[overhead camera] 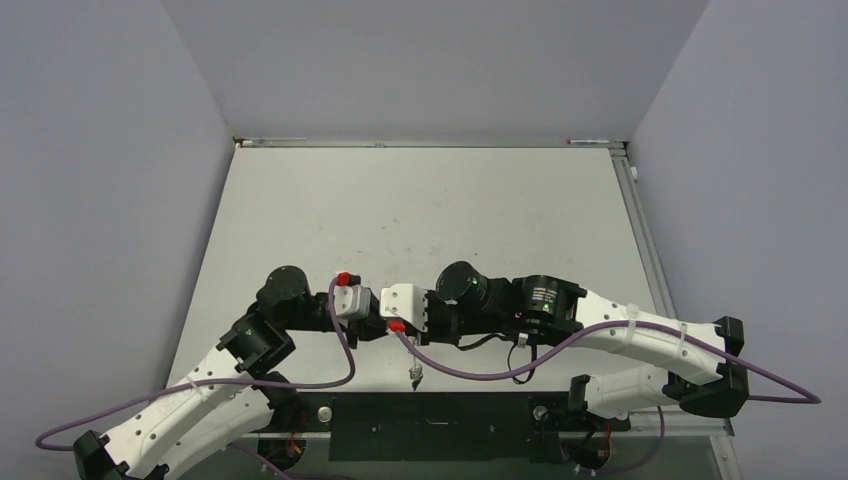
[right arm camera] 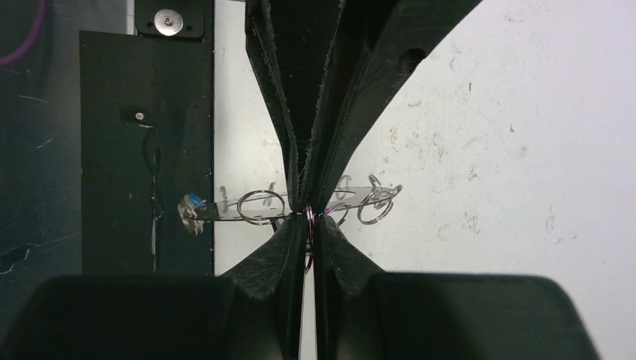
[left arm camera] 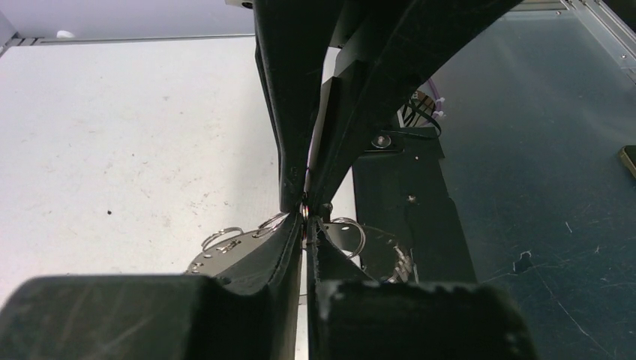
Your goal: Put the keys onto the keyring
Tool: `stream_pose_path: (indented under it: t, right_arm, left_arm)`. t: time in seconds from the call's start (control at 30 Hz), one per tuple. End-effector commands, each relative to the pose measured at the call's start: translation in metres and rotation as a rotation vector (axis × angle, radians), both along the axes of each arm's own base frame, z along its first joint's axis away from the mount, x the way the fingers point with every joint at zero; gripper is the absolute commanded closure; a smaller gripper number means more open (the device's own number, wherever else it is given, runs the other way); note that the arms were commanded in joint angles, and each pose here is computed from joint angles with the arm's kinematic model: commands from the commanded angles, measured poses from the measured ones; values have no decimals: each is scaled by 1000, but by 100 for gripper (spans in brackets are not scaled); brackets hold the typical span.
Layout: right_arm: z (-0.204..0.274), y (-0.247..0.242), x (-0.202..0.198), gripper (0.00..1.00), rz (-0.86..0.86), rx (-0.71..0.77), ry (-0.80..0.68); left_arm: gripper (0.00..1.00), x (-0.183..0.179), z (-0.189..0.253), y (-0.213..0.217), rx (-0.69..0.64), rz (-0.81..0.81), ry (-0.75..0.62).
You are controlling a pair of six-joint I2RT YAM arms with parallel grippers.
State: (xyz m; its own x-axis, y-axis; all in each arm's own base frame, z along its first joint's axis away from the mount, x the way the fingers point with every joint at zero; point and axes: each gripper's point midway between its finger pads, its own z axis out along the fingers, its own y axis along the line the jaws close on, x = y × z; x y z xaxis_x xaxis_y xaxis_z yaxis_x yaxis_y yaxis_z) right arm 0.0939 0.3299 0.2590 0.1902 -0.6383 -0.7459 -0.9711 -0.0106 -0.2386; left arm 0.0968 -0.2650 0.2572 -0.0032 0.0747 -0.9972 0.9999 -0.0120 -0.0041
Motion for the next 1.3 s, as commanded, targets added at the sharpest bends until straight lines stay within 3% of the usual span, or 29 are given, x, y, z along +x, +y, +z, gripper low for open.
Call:
stream_pose_path:
  t: [0.0, 0.17, 0.3, 0.4, 0.5, 0.67, 0.87, 1.13, 1.27]
  right_arm:
    - [40, 17, -2, 95, 33, 137, -40]
    - [48, 18, -2, 91, 28, 187, -52]
    - [54, 15, 4, 54, -10, 225, -65]
    - [65, 9, 16, 43, -93, 268, -102]
    - [94, -6, 30, 41, -201, 413, -145]
    - [121, -22, 19, 40, -206, 614, -97]
    - [100, -9, 9, 43, -185, 615, 7]
    - [109, 6, 17, 56, -293, 703, 167]
    - [108, 13, 27, 57, -408, 716, 257]
  left_arm:
    - [100, 0, 15, -3, -53, -12, -51]
    - [100, 12, 25, 4, -63, 81, -111]
    - [100, 15, 38, 12, -127, 122, -134]
    - [100, 17, 45, 18, -159, 147, -144]
    - [100, 18, 49, 21, -175, 166, -148]
    - [100, 17, 55, 26, -210, 179, -159]
    - [100, 14, 62, 31, -246, 192, -161]
    - [100, 18, 63, 38, -260, 246, -176]
    - [100, 22, 60, 40, -249, 278, -177]
